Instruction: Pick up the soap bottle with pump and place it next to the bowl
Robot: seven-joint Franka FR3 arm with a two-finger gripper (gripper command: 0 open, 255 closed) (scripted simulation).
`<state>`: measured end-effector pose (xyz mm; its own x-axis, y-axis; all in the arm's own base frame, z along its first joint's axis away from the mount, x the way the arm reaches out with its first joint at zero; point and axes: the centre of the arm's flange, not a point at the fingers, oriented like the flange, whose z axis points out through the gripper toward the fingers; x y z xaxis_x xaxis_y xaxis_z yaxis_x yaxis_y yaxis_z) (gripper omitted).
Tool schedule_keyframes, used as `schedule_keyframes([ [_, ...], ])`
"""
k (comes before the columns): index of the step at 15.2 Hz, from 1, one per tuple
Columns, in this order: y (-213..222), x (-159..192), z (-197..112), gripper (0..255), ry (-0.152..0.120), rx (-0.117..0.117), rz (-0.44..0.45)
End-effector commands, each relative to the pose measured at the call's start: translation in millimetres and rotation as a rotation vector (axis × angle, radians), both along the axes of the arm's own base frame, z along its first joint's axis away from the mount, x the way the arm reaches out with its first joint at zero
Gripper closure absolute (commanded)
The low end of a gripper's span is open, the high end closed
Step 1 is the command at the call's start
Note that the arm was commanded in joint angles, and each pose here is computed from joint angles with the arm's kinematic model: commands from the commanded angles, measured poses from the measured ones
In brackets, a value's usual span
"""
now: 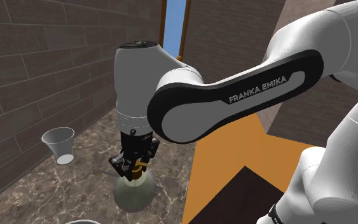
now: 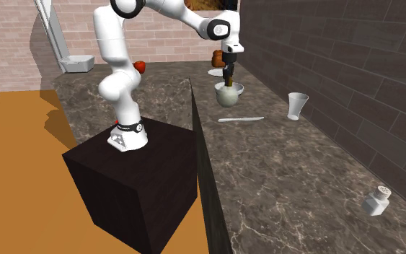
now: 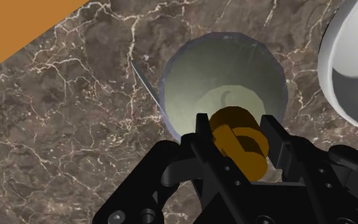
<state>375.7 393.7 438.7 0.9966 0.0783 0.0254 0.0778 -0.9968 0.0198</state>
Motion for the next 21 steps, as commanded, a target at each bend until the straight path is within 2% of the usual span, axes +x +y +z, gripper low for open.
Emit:
schedule_keyframes([
  [1, -1, -1, -11, 255, -0.001, 0.001, 0.0],
  [7, -1, -1, -45, 255, -0.001, 0.001, 0.0],
  [15, -1, -1, -45, 255, -0.001, 0.001, 0.0],
  [16, -1, -1, -45, 0, -0.001, 0.001, 0.0],
  [21, -1, -1, -45, 0, -0.001, 0.001, 0.0],
])
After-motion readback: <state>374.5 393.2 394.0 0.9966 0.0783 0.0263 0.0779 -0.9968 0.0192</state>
